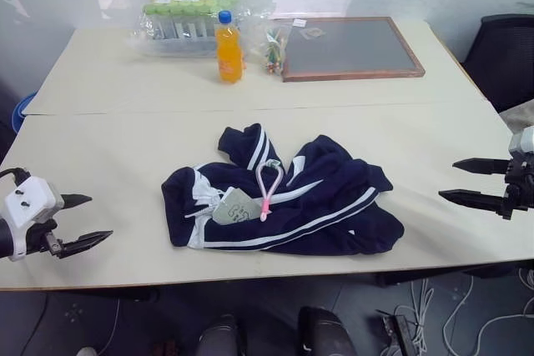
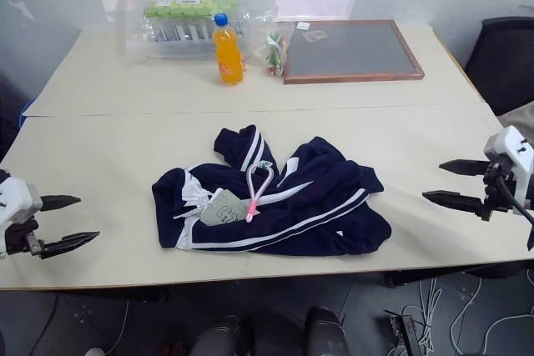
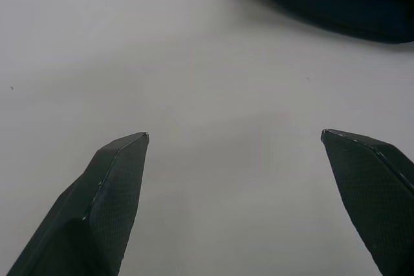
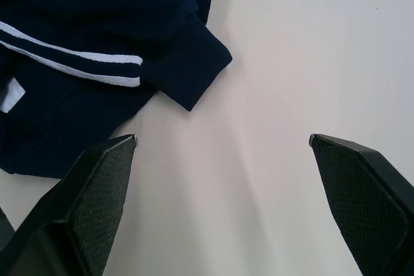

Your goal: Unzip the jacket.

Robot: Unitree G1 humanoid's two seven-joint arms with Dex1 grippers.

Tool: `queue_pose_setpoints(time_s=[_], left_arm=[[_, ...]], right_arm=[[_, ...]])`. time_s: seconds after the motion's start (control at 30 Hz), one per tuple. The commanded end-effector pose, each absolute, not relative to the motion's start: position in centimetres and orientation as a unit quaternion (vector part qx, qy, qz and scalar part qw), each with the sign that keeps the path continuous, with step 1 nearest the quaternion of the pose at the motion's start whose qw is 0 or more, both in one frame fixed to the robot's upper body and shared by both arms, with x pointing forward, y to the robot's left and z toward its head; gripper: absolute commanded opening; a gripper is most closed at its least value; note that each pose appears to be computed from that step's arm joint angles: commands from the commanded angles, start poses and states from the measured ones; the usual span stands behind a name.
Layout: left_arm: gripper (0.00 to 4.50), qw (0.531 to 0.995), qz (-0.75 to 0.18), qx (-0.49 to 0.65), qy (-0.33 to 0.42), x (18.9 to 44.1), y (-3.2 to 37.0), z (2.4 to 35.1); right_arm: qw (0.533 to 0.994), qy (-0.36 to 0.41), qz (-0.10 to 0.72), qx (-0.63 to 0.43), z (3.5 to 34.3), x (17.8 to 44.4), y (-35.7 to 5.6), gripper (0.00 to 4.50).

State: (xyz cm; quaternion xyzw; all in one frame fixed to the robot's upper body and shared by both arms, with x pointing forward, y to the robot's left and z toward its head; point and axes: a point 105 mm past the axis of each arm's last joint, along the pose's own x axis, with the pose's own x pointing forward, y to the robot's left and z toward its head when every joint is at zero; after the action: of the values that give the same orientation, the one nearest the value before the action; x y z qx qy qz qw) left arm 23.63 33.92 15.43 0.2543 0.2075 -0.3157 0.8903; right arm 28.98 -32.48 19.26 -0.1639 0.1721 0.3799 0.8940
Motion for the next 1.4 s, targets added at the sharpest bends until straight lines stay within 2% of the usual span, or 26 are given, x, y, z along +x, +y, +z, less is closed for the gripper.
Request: queue_pose_setpoints(time_s=[0.03, 0.87, 1.1, 1.23, 1.4], left_arm=[[4.50, 0.888, -0.313, 0.275, 0.196, 23.8, 34.0, 16.6], [4.50, 0.889, -0.312, 0.284, 0.180, 25.0, 32.9, 16.9], [4.50, 0.894, -0.331, 0.259, 0.157, 25.4, 31.5, 17.8], [4.50, 0.889, -0.369, 0.231, 0.143, 25.5, 29.5, 18.7], [4.50, 0.863, -0.468, 0.164, 0.093, 25.2, 24.1, 21.8]], right_arm=[[0.898, 0.152, 0.373, -0.177, 20.6, 28.8, -32.6, 4.48], [0.905, 0.119, 0.354, -0.203, 20.9, 29.6, -31.8, 4.48], [0.911, 0.117, 0.342, -0.197, 21.3, 29.8, -32.3, 4.48], [0.902, 0.097, 0.367, -0.204, 22.5, 30.0, -30.5, 4.48], [0.853, 0.044, 0.467, -0.228, 25.2, 29.5, -23.8, 4.48]])
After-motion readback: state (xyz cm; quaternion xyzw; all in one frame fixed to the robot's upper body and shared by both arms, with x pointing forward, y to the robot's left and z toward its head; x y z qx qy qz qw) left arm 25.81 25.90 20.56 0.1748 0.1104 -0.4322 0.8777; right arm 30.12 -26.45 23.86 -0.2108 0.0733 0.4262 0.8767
